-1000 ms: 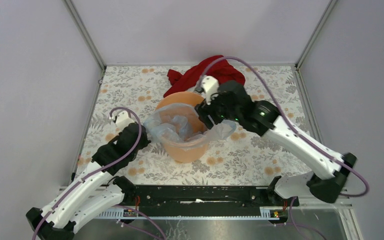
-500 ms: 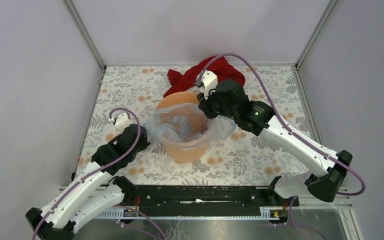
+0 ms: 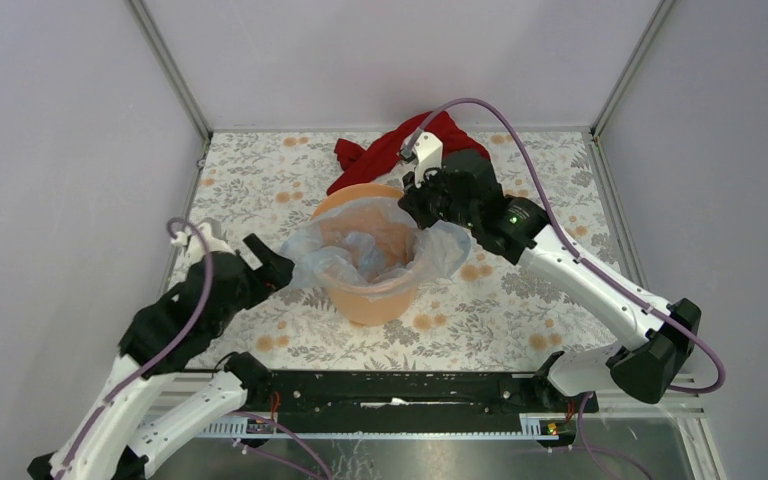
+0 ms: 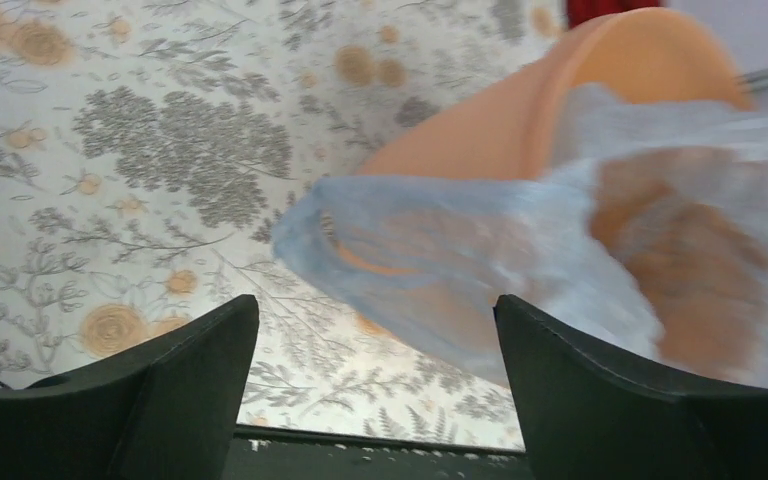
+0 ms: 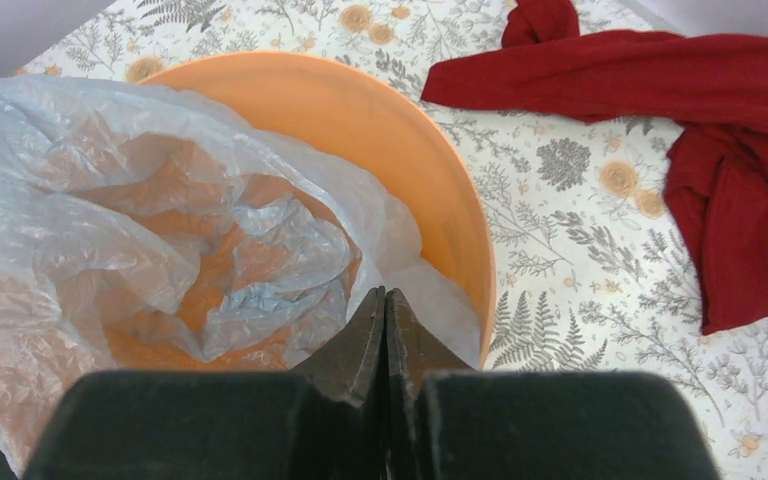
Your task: Put the trash bags into the trash bin
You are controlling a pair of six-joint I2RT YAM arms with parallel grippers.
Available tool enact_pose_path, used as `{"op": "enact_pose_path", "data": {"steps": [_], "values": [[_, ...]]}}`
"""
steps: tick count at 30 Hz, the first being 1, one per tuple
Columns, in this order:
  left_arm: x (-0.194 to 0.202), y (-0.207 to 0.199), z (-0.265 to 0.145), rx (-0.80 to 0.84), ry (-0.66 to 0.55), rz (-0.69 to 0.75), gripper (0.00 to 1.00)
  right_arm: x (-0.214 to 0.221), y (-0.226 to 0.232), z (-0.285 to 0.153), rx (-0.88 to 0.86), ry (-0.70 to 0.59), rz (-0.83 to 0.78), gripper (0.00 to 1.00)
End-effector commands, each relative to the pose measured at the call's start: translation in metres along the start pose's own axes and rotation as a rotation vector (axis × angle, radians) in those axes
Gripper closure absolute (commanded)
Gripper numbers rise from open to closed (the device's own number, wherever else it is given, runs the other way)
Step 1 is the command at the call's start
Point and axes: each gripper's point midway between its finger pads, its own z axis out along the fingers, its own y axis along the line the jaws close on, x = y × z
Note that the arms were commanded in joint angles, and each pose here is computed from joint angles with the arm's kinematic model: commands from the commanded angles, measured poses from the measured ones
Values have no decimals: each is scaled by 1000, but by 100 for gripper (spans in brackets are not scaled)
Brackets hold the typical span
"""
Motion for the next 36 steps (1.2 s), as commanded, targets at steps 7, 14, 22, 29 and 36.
{"op": "enact_pose_path", "data": {"steps": [7,14,22,29,36], "values": [[-30,-55,-50,283,2,151,1,-15,3,-5,-53,-73,32,97],[-66,-110,-10,249,-60,309,1,-16,-7,-3,-76,-78,116,97],[-64,-101,45,297,57,257,1,-18,-22,15,-135,-44,227,99],[-64,-95,53,311,66,271,1,-18,-37,30,-126,-15,307,100],[-69,-91,62,288,47,256,16,-19,-48,42,-114,0,335,100]]}}
